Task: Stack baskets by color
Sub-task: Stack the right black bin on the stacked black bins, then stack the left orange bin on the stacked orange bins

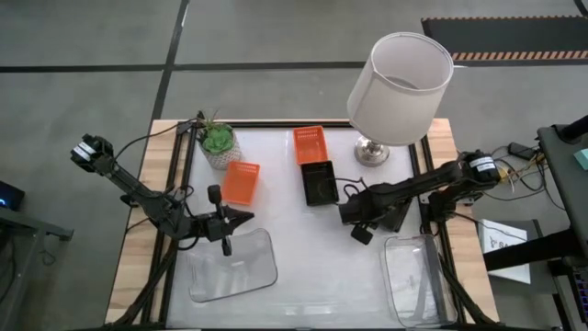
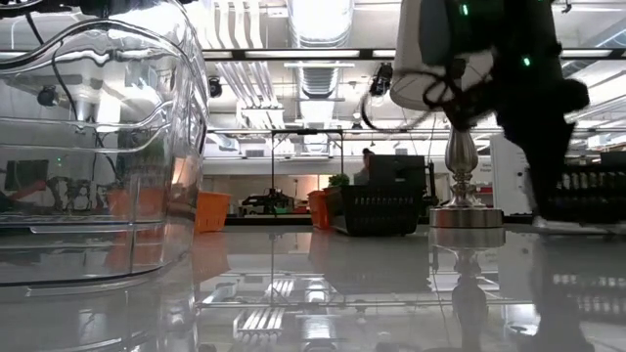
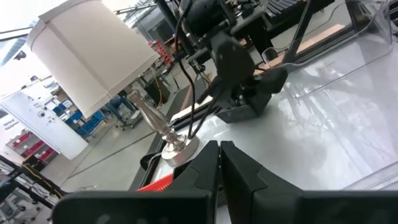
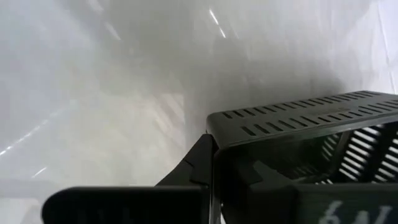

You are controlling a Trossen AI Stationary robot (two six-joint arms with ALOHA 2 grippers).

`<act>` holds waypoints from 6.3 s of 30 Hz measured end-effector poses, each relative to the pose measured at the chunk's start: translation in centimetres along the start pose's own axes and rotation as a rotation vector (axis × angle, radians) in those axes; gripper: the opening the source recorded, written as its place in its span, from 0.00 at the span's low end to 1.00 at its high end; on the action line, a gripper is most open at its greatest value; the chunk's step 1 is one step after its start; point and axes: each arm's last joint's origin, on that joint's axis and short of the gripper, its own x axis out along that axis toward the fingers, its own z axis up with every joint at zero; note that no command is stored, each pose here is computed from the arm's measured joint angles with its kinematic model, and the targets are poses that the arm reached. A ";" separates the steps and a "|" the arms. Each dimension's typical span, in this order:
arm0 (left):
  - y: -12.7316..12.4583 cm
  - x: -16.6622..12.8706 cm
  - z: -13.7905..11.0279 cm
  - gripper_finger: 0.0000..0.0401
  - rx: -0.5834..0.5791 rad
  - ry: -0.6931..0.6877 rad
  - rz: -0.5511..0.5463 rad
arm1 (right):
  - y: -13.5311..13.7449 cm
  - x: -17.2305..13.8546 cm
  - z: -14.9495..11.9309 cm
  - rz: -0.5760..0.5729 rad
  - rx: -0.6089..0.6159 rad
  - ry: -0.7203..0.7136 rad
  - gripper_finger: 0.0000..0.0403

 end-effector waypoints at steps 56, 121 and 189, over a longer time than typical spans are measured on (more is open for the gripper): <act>1.8 -1.5 0.7 0.00 -0.049 -0.037 0.003 | 7.1 -5.8 16.1 -0.198 -0.676 -0.193 0.03; 1.7 -1.5 0.5 0.00 -0.057 -0.031 -0.001 | 4.5 -9.3 16.6 -0.180 -0.623 -0.417 0.02; 7.7 9.1 -3.8 0.08 -0.092 1.321 -0.548 | -5.4 -8.1 -6.7 0.172 -0.776 -1.568 0.02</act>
